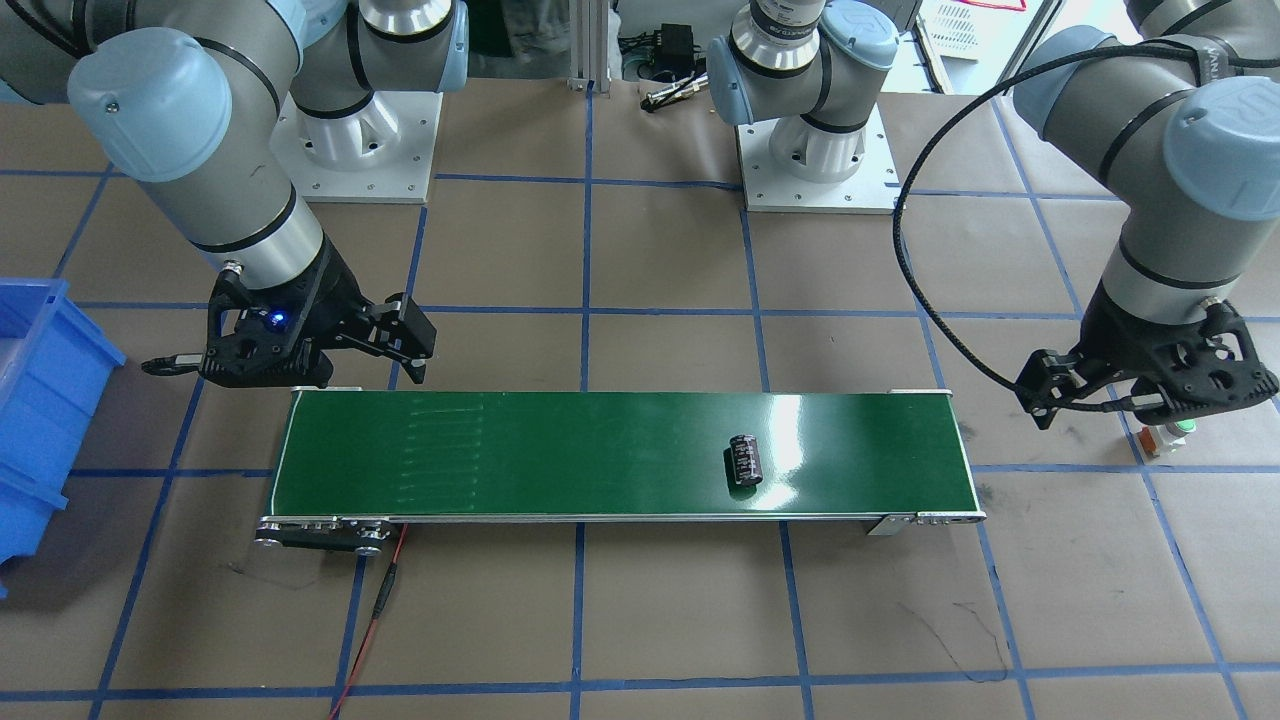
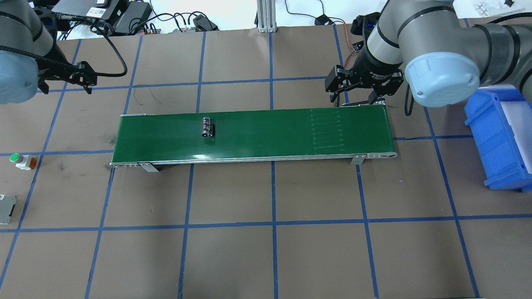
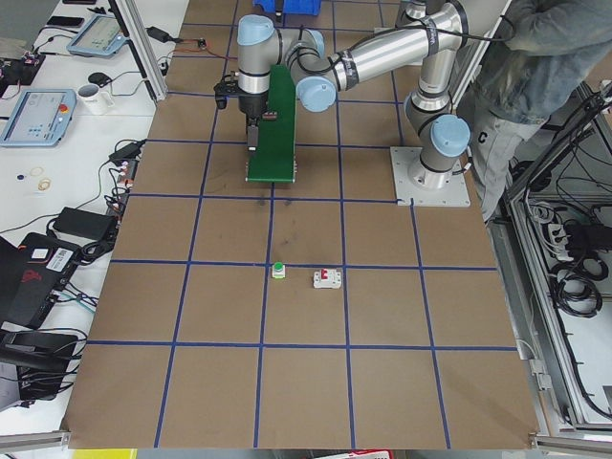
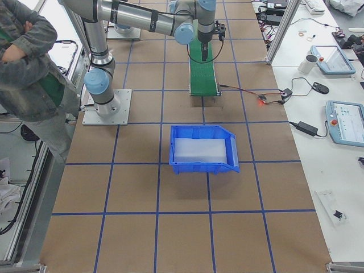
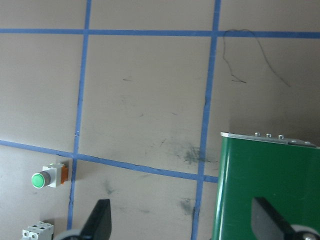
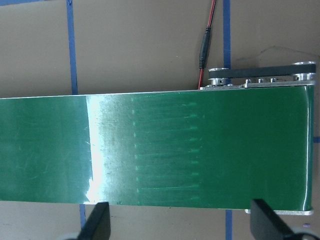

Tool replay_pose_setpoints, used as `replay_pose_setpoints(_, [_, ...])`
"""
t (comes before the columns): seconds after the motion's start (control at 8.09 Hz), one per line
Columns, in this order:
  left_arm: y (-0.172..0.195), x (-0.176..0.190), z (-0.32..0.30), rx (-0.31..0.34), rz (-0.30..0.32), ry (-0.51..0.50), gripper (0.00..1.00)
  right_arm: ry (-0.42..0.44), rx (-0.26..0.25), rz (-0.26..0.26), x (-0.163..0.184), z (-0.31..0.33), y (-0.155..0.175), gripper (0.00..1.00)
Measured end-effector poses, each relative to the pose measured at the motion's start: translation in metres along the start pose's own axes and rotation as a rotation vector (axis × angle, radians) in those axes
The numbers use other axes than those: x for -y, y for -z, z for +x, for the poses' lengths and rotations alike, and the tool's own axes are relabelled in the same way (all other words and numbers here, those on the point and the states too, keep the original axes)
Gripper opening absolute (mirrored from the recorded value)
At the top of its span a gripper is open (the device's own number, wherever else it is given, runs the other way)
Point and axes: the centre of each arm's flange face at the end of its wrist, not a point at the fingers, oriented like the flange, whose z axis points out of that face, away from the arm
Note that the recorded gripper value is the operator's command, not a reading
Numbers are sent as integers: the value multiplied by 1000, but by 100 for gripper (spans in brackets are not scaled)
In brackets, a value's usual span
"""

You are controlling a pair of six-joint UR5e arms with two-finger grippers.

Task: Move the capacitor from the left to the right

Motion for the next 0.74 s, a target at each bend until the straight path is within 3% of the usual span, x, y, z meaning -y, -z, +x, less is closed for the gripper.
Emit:
replay_pose_setpoints(0.37, [7, -7, -63, 13, 13, 27, 100, 21, 22, -5, 2, -17, -16, 98])
replay_pose_setpoints(0.74, [29, -30, -51, -50, -62, -8, 100, 31, 63, -5, 12, -25, -39, 91])
